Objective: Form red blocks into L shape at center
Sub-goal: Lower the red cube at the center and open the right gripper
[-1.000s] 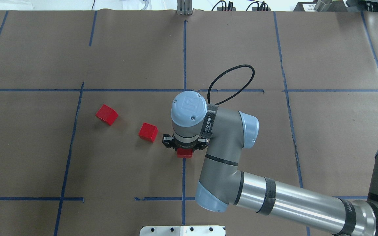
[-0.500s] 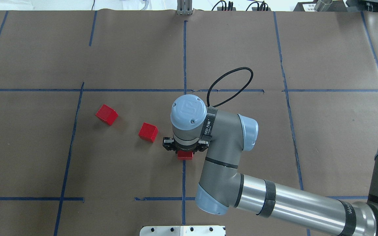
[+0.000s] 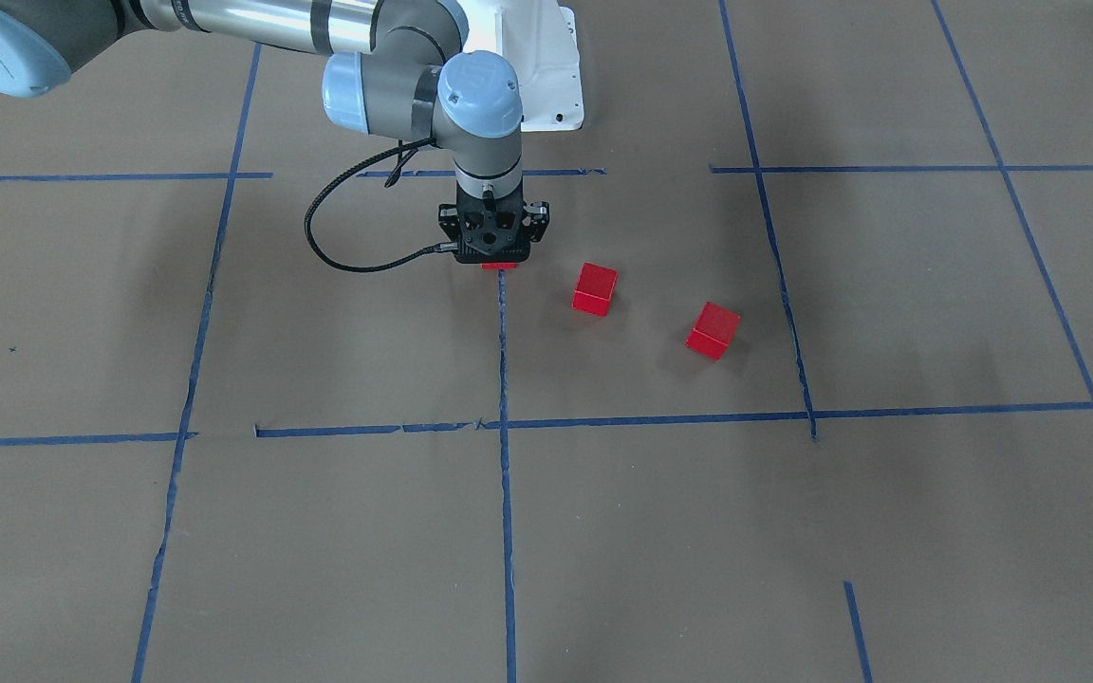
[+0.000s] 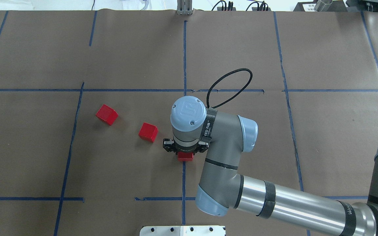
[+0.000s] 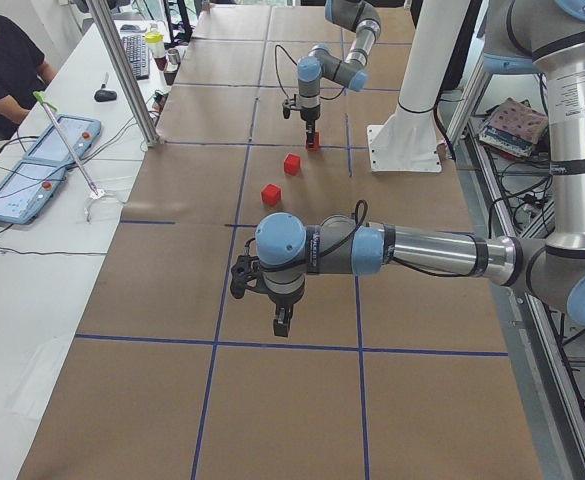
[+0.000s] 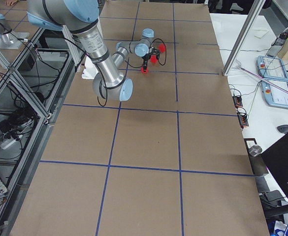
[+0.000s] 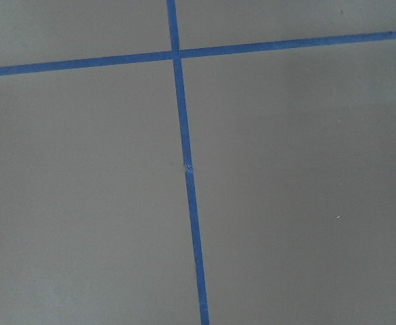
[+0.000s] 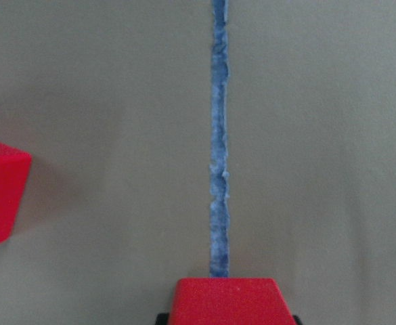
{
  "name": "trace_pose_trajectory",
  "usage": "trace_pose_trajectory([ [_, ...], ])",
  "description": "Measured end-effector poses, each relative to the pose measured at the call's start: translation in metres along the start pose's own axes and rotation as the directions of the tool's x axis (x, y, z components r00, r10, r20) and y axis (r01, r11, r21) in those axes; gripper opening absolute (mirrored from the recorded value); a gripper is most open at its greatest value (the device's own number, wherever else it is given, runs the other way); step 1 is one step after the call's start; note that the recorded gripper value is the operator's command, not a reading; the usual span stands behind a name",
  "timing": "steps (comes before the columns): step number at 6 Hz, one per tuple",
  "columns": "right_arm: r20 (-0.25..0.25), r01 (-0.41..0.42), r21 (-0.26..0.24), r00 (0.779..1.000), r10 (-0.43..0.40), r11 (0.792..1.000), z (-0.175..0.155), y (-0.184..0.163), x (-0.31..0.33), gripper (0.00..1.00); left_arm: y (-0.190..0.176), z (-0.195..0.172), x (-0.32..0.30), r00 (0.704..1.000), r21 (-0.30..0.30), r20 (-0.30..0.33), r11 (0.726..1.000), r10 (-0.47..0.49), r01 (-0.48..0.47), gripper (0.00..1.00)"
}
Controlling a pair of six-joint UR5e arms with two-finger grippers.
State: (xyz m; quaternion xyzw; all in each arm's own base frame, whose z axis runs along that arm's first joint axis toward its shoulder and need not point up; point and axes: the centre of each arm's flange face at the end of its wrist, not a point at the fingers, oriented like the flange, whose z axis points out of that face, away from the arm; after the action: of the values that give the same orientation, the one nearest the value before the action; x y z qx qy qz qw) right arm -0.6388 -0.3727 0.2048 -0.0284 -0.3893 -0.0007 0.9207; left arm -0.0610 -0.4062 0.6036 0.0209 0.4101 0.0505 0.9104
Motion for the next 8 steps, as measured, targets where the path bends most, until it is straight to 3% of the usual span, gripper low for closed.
trace_pose_trajectory([
  [1,-0.001,0.001,0.0,1.0,-0.001,1.0,0.001,0.0,0.0,0.52,0.0,0.0,0.0,1.0,0.0,0.0,1.0,0.0,0.0,1.0],
  [2,-0.002,0.001,0.0,1.0,-0.001,1.0,0.001,0.0,0.0,0.99,0.0,0.0,0.0,1.0,0.0,0.0,1.0,0.0,0.0,1.0],
  [5,-0.006,0.014,0.029,1.0,-0.013,0.999,0.002,0.007,-0.005,1.0,0.0,0.0,0.0,1.0,0.001,0.0,1.0,0.002,-0.002,1.0],
  [8,0.053,0.023,0.055,0.998,-0.026,0.998,-0.033,0.012,0.009,1.0,-0.001,-0.001,0.002,1.0,0.004,0.0,1.0,0.008,-0.008,1.0],
])
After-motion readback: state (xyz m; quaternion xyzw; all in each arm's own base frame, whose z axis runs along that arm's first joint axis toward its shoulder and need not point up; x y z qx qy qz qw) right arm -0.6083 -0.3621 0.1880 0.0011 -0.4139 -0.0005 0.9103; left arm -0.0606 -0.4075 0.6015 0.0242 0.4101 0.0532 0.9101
